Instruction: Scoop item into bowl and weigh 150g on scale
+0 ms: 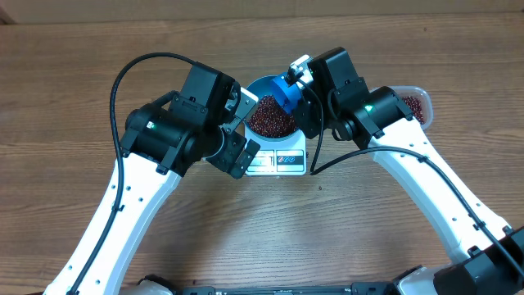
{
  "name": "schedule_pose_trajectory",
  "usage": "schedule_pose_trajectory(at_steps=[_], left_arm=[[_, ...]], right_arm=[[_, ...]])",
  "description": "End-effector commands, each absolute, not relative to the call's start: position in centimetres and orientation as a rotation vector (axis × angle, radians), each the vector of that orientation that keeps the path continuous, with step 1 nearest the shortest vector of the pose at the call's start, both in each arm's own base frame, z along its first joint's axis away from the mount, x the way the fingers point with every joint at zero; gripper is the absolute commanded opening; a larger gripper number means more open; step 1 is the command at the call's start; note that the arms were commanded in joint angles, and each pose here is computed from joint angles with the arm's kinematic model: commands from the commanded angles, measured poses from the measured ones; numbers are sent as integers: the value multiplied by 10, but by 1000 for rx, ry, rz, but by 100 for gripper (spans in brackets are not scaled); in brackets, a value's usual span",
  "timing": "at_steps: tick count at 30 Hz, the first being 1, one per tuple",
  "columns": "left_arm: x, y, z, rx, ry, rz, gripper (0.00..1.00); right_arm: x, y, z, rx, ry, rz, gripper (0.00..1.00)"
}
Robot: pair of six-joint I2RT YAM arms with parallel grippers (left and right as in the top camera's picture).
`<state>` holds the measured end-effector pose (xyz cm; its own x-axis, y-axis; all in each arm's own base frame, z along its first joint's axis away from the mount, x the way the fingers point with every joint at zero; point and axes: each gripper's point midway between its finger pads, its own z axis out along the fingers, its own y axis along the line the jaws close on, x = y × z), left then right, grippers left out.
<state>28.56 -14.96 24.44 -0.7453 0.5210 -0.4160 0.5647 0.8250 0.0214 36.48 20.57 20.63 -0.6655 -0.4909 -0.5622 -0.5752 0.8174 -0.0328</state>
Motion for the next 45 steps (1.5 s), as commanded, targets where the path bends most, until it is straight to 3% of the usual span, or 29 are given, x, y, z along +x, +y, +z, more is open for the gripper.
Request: schedule_pose_trajectory(at_steps=[1,19,32,45], left_arm=[[285,-150,245,829,2591,-156,99],[285,-150,245,829,2591,-156,99],[285,-150,245,829,2591,-156,100],[285,-150,245,829,2591,-156,100]], right_arm=[[368,205,229,-753,2381,201,4],[359,213,226,-673,2437,317,4],[367,187,243,-481,2452,786,4],[371,180,244,-461,2448,789,4]])
